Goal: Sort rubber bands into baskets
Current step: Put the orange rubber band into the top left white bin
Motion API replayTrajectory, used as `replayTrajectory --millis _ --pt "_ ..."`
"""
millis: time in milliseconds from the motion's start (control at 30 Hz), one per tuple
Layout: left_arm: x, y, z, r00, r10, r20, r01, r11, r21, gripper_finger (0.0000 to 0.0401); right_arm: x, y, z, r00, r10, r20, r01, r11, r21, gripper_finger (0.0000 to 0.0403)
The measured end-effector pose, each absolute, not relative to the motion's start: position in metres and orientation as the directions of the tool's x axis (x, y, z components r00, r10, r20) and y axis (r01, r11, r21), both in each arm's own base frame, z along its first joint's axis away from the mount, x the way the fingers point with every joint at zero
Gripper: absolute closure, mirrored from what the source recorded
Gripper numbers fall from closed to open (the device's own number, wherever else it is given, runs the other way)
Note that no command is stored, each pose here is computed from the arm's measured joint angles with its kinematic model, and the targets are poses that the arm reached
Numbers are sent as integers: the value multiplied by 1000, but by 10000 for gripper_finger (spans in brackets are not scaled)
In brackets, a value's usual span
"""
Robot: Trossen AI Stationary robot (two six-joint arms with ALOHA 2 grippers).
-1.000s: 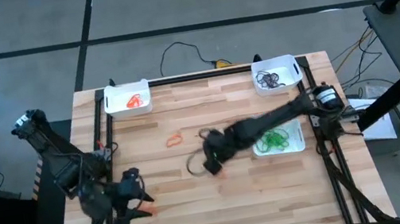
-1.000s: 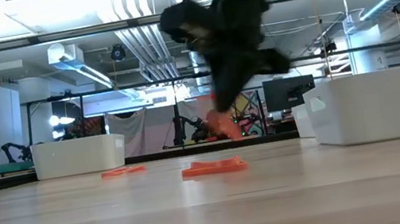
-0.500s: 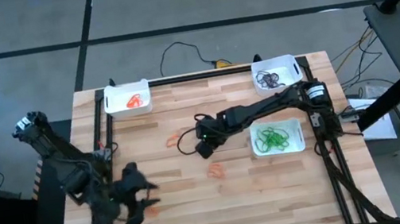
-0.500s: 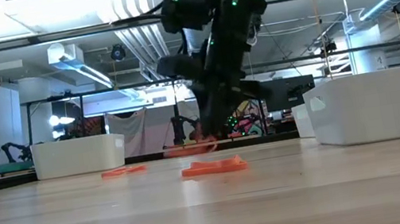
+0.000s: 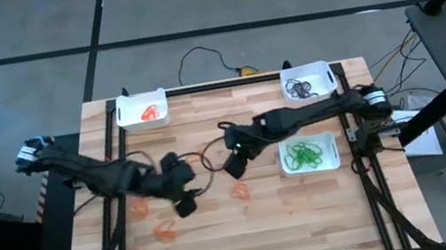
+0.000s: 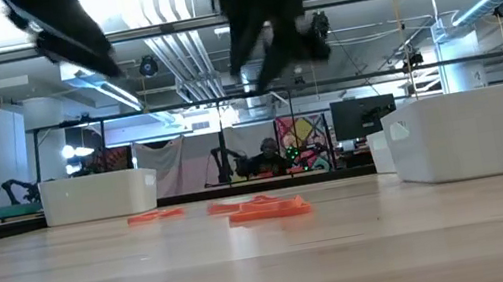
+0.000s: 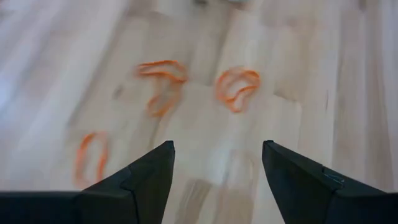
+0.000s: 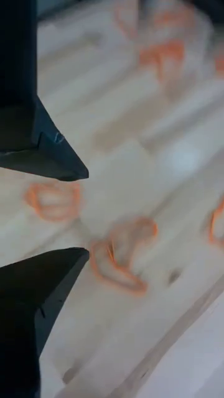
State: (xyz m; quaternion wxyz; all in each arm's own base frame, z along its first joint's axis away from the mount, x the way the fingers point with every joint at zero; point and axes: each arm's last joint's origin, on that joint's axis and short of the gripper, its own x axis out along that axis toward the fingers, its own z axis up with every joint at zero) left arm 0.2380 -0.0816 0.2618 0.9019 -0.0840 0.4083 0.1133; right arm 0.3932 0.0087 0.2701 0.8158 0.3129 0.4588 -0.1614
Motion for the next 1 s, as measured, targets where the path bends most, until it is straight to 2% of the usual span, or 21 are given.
replayTrajectory --millis 133,233,333,567,700,900,1000 --pt "270 -59 233 674 44 -737 -117 992 -48 178 375 38 310 606 32 -795 454 807 378 223" --pt "287 -35 214 690 32 -723 -70 997 -22 186 359 60 331 656 32 -754 452 783 427 225" --pt "295 -15 196 667 20 -745 -35 999 -5 192 345 86 343 688 27 -726 418 802 426 223" --pt "310 15 154 597 37 -801 -18 999 33 195 333 116 346 705 -6 -710 391 838 381 218" --pt "322 22 136 611 25 -791 -30 1000 9 195 332 117 343 690 -32 -723 440 812 384 218" --pt "328 21 116 545 -39 -837 8 999 -42 195 327 115 339 643 -62 -763 477 812 336 218" --pt "326 20 110 522 -8 -853 -40 999 -34 201 325 112 338 625 -73 -777 484 817 313 218"
